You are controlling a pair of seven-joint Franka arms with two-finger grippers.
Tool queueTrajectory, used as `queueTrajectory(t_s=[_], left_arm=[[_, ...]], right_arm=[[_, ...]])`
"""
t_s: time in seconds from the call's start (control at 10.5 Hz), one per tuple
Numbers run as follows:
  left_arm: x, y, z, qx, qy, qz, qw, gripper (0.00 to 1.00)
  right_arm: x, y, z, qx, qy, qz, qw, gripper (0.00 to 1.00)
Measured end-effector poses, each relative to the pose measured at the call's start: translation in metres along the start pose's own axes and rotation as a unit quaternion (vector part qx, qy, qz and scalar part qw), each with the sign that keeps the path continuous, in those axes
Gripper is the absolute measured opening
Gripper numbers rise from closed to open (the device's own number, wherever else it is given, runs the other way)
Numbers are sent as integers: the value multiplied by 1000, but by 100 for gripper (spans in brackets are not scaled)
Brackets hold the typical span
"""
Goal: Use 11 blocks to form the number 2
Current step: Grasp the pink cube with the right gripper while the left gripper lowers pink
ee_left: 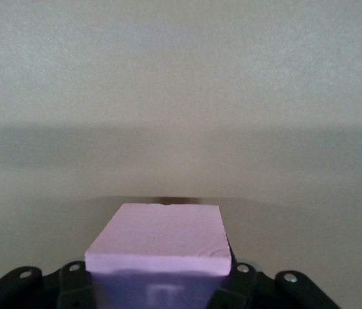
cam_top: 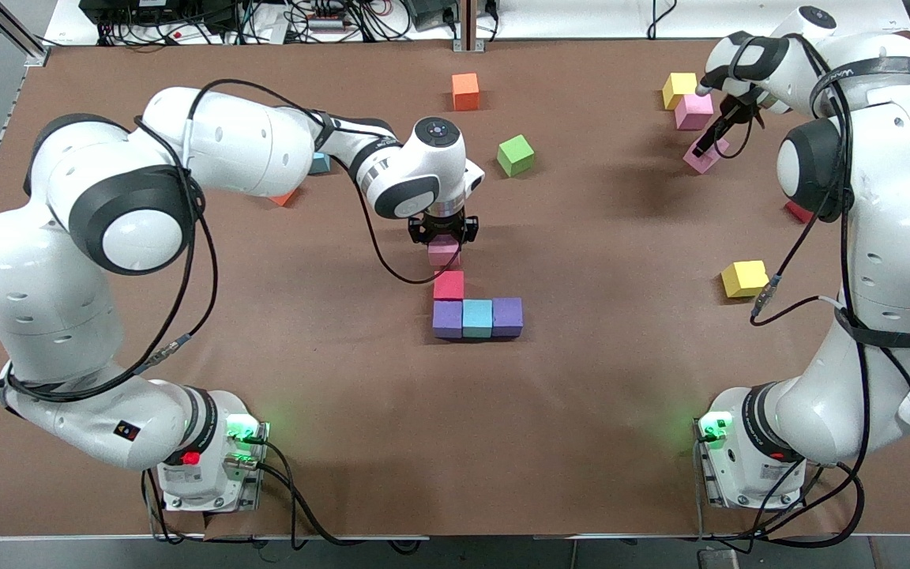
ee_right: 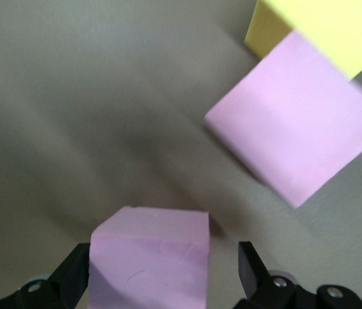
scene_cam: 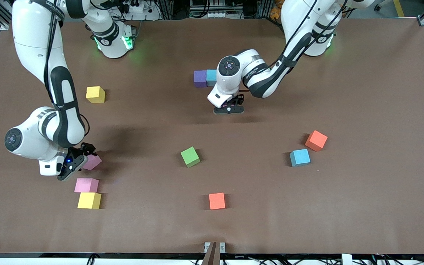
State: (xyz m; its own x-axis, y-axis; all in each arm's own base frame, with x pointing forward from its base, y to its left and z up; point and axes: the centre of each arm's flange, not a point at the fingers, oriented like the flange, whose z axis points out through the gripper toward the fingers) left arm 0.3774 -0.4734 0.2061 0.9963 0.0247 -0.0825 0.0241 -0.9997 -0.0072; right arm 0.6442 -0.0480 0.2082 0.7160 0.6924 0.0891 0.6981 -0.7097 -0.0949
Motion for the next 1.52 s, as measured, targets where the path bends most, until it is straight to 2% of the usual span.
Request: queueTrajectory(t_s=[0.66,0.95,1.14,1.23,1.33,1.52], left_arm=[[-7,3,10,8,-2,12,1000,63],[-9,5,11,8,-2,8,1000,63],[-10,6,12,9,-2,5,1000,63],[-10,5,13,9,-3,4,1000,63],[-10,5,14,9,-3,4,1000,63],[-10,5,15,10,-4,4,1000,63]], right_arm=[[-6,7,-3,-1,2,7,1000,100],[-12,11,-2,1,1,12,1000,84],[-12,12,-3,1,1,13,1000,68],[-12,12,-3,1,2,13,1000,67],[-12,12,-5,1,3,14,1000,61],[-12,12,-5,3,2,13,1000,58]])
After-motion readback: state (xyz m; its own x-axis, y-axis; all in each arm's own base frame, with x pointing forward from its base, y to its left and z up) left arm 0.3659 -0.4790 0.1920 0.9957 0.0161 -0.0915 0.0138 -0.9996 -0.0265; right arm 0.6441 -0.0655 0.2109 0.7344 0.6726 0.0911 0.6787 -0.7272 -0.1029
